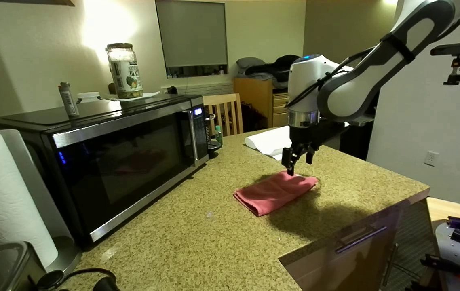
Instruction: Fold the cloth
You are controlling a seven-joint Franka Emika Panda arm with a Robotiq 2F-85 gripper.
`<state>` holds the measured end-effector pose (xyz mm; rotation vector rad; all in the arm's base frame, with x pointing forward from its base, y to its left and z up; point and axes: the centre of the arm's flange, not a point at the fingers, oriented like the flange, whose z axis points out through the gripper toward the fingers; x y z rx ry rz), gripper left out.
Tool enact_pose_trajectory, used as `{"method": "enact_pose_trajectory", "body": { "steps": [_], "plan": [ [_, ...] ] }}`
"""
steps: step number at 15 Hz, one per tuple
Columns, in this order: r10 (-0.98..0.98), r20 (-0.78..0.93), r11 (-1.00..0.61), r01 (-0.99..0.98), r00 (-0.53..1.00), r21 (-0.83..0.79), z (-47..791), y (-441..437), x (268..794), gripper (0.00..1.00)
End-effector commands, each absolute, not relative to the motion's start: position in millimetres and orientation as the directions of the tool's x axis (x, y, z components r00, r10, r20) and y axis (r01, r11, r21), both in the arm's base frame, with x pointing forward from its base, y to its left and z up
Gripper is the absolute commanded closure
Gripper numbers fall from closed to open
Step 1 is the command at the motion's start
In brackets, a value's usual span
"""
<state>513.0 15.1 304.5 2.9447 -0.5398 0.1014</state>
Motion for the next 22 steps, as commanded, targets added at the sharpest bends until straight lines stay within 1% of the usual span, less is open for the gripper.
{"method": "enact_pose_trajectory", "body": {
  "steps": [1,4,10,16,22],
  "plan": [
    [-0.405,0.074,-0.897,-0.411,0.911,0.161,318.2,16.0,503.6,0.00],
    [-0.462,0.068,-0.872,-0.467,0.884,0.150,318.2,11.2,500.9,0.00],
    [-0.559,0.066,-0.824,-0.562,0.827,0.072,313.7,-1.4,503.0,0.00],
    [-0.553,0.089,-0.832,-0.554,0.828,-0.014,313.7,-13.9,507.6,0.00],
    [-0.492,0.100,-0.870,-0.491,0.865,-0.037,309.2,-42.5,505.0,0.00]
  ]
}}
